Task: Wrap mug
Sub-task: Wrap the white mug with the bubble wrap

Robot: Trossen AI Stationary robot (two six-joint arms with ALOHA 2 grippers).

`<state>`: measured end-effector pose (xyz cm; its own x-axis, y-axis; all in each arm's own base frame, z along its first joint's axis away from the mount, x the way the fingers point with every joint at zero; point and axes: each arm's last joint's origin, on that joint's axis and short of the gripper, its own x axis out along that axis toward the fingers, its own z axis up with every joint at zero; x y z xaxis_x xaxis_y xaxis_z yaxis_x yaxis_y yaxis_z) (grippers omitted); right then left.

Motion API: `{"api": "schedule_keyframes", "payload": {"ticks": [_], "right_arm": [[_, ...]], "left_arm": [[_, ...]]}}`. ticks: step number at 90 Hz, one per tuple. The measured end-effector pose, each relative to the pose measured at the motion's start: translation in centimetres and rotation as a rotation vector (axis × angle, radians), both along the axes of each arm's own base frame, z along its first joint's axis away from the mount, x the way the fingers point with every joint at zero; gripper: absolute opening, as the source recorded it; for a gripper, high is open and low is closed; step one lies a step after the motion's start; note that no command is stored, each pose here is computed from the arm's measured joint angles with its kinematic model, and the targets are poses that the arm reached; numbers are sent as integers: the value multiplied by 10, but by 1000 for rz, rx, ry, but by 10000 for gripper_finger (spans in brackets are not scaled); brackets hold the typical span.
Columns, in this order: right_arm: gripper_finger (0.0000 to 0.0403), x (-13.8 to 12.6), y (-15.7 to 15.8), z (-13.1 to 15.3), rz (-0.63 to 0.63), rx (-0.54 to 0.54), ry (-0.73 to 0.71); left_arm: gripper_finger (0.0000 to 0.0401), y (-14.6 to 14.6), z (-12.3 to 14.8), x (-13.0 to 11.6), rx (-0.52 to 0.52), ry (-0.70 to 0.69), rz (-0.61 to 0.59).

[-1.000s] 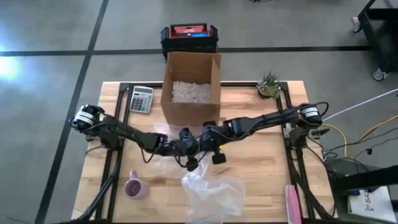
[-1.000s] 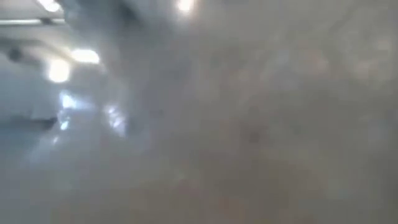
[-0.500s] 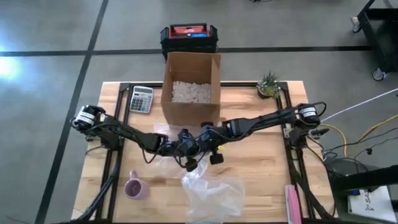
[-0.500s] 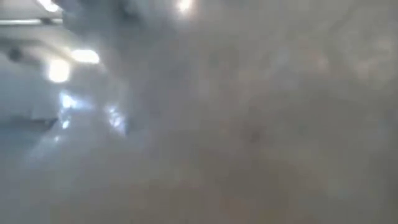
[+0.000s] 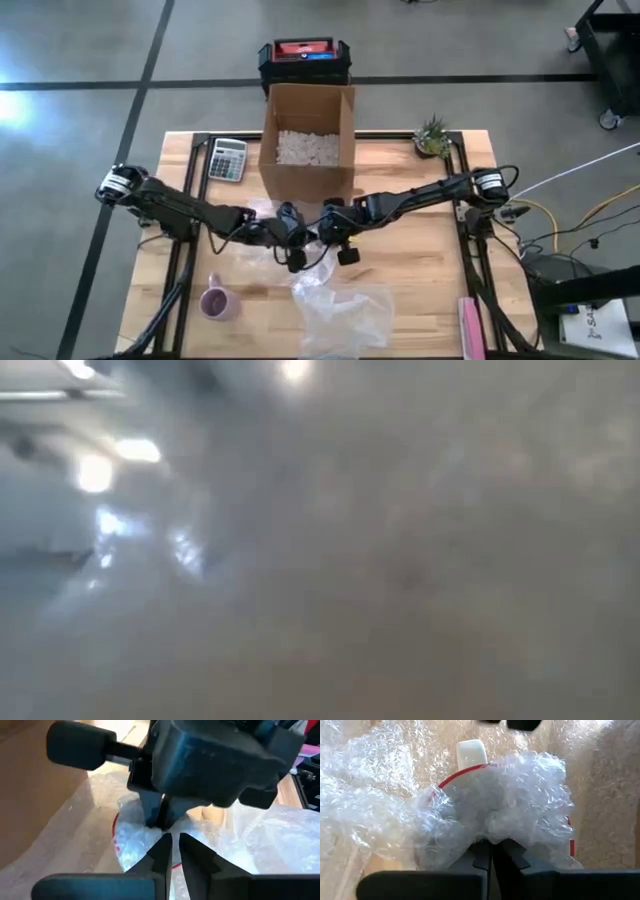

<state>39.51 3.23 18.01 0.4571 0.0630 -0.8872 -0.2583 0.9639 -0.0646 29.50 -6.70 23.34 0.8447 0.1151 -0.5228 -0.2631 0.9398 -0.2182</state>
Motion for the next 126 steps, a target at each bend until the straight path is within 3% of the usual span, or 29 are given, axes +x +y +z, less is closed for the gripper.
{"api": "schedule_keyframes", "payload": {"ticks": [18,35,70,77,93,110,126], "right_arm": [[0,0,0,0,2,-2,1],[0,0,0,5,10,-6,2],[0,-13,-2,60,20,-19,44],[0,-18,-4,63,9,-56,76],[0,-28,-16,65,-63,-253,121],[0,-27,-22,42,-63,-209,112],[0,-20,-5,44,-20,-139,23]], "left_arm": [[22,-2,-28,7,28,35,-13],[22,2,-35,24,51,-47,-16],[22,2,-40,26,54,-35,-14],[22,2,-40,26,52,-35,-12],[22,2,-39,26,47,-42,-10],[22,2,-39,26,46,-44,-10],[22,2,-38,26,45,-51,-9]]}}
